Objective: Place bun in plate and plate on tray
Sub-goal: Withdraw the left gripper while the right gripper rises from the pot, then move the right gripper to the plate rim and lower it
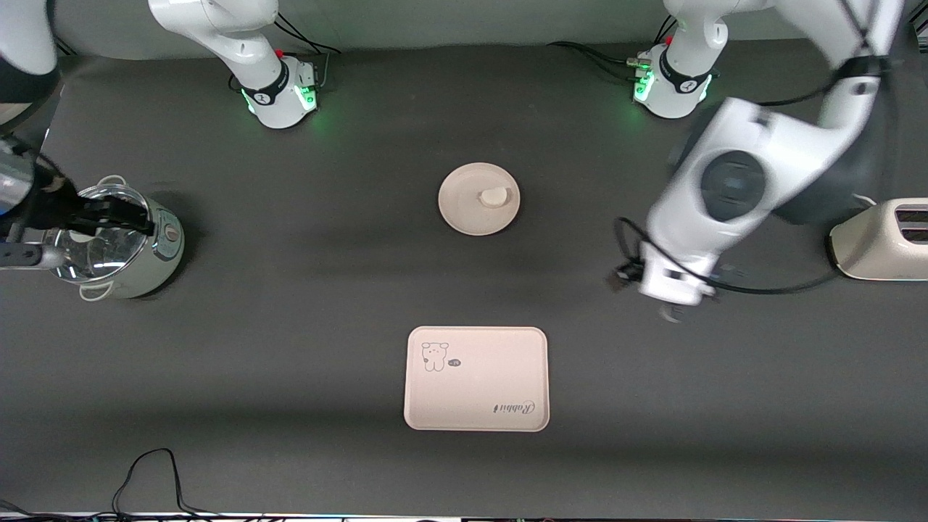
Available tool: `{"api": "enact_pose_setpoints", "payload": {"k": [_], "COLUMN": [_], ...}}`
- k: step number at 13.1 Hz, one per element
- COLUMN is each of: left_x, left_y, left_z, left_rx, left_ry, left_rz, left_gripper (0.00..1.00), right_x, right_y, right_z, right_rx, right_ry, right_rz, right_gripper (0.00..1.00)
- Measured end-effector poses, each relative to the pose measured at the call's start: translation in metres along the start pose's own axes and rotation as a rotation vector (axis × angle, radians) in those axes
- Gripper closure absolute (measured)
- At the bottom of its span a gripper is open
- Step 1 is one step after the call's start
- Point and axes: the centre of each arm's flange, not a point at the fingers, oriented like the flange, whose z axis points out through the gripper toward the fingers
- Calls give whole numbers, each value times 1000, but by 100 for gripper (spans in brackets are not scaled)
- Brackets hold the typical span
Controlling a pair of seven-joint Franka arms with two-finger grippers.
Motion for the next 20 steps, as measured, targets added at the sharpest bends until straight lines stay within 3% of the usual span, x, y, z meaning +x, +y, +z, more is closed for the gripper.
{"api": "enact_pose_setpoints", "payload": {"k": [2,6,10,15,20], "left_x": [29,50,71,67,60], "left_y": [-40,-109,-156,-199,-230], "left_z": [-19,-61,-71,-95,-116], "left_rx": [5,30,50,50,-63], "left_ry": [-5,16,29,6,-25], "left_rz": [66,160,200,296,349], "left_gripper": [0,0,0,0,0], "right_x": [-20,-82,-152,-187,-206], "right_y": [-63,-207,-316,-347,-326], "right_z": [-6,-1,12,28,88], "right_rx": [-5,5,82,79,188], "right_ry": [7,10,-27,-64,-30], "right_rz": [17,57,52,-82,-103], "right_gripper": [0,0,0,0,0]}}
